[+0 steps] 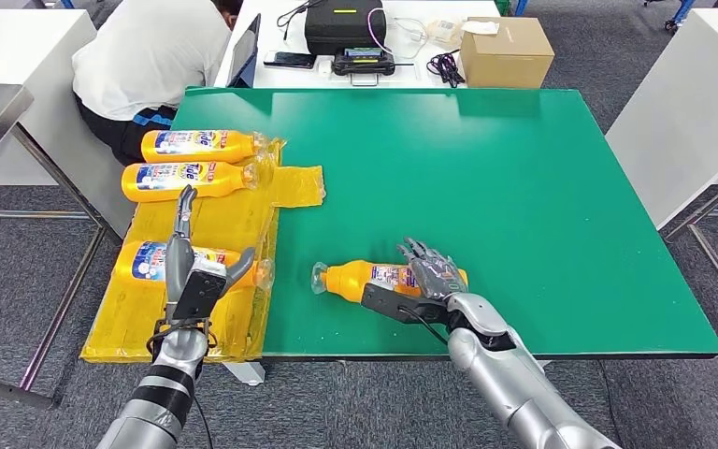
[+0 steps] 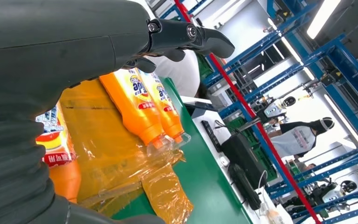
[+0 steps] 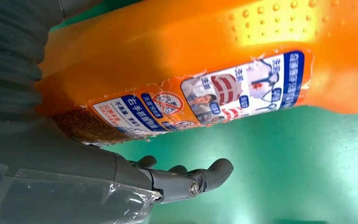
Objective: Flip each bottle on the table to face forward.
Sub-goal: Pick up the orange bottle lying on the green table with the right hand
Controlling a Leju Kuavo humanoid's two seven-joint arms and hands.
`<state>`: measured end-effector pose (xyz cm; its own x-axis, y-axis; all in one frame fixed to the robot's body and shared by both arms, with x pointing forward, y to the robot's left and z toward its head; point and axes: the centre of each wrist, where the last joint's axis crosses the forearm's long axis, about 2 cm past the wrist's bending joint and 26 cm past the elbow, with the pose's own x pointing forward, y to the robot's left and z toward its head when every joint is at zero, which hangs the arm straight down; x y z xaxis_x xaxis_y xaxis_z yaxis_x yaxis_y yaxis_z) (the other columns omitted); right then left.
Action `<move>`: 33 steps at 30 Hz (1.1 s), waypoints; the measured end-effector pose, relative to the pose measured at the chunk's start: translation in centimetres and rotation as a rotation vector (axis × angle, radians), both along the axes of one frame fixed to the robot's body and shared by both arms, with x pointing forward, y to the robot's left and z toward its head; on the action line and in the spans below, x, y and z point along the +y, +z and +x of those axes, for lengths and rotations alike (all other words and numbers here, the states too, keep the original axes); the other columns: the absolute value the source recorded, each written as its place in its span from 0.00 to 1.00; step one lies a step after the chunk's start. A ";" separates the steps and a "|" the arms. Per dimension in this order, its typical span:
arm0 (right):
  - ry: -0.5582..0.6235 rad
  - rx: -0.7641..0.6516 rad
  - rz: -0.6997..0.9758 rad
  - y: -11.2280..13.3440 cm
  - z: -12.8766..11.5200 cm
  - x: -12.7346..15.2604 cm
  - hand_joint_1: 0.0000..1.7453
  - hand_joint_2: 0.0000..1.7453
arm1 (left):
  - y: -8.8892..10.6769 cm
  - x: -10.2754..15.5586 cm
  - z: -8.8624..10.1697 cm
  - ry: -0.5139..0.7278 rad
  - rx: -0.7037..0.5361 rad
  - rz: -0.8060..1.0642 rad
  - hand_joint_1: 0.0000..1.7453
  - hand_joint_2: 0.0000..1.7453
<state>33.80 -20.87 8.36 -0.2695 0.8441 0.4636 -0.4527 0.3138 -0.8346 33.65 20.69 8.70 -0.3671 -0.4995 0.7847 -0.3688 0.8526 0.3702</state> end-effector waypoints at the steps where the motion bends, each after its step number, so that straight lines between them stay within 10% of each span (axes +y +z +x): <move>1: 0.002 0.003 -0.005 0.0 0.1 0.0 0.30 1.00 | 0.0 -0.1 0.0 -0.002 0.002 -0.001 0.00 1.00; 3: 0.009 0.010 -0.016 0.0 0.3 -0.1 0.74 1.00 | -0.1 -0.2 0.0 -0.005 0.006 -0.003 0.00 1.00; 6: 0.024 0.035 -0.036 0.1 0.6 -0.2 0.97 1.00 | -0.2 -0.3 0.0 -0.009 0.012 -0.009 0.00 1.00; 23: 0.002 0.019 0.068 -0.4 0.0 -1.6 1.00 1.00 | -0.7 -1.5 0.1 -0.044 0.045 -0.048 0.00 1.00; 33: -0.235 -0.449 0.459 2.1 -5.4 2.3 1.00 1.00 | -1.4 -2.1 -2.2 -0.138 0.172 -0.266 0.00 1.00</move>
